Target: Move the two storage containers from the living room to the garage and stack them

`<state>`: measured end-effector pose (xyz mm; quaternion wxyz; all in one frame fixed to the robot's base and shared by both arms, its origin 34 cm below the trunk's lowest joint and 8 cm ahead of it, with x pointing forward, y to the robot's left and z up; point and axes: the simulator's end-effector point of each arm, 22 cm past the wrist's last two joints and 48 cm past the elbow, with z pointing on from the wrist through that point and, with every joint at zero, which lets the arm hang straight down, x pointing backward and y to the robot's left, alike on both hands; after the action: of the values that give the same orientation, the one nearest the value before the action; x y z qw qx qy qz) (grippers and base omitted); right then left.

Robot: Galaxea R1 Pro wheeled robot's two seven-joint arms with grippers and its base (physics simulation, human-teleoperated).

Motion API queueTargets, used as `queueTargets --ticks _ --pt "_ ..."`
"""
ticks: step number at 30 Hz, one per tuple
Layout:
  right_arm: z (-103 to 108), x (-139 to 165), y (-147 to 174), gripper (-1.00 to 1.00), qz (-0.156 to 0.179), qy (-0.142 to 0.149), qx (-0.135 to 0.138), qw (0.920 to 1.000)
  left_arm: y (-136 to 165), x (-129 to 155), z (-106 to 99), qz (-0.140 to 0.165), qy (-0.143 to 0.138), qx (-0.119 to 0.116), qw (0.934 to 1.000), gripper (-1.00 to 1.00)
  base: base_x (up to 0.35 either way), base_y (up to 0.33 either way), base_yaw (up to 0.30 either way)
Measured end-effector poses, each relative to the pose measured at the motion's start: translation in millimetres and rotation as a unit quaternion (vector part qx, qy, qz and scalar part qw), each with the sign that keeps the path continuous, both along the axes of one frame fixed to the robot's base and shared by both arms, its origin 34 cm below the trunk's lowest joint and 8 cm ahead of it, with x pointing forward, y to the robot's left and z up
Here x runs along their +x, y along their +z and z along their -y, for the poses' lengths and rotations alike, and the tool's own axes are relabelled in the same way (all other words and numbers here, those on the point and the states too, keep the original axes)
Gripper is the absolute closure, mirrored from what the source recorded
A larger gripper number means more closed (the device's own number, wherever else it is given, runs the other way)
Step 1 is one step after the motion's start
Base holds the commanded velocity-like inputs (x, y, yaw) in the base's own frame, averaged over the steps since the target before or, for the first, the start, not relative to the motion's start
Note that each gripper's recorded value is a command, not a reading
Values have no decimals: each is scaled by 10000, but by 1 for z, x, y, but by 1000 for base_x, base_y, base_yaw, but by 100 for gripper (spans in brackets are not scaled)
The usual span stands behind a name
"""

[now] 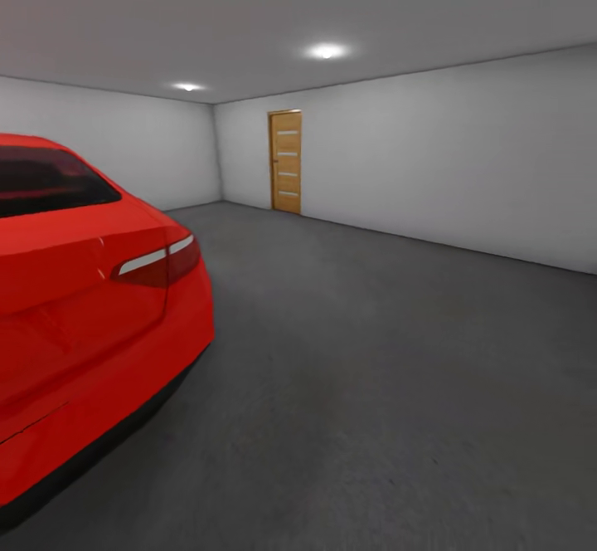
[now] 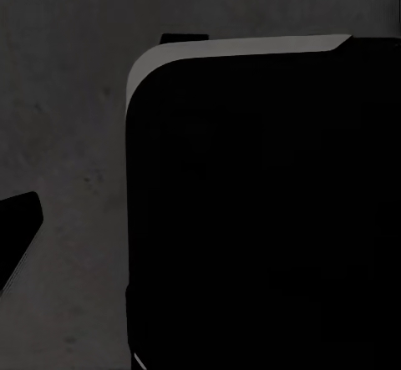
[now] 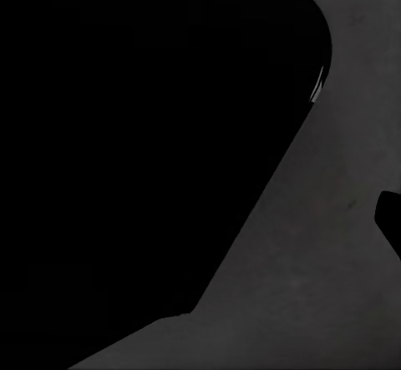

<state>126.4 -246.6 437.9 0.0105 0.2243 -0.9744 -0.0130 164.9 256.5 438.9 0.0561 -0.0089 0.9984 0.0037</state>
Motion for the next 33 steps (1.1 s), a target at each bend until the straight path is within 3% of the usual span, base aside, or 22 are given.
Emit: queueTargets --ticks 33 --pt "0 0 0 -100 1 0 1 10000 0 0 -1 -2 0 5 10000 -100 0 0 -288"
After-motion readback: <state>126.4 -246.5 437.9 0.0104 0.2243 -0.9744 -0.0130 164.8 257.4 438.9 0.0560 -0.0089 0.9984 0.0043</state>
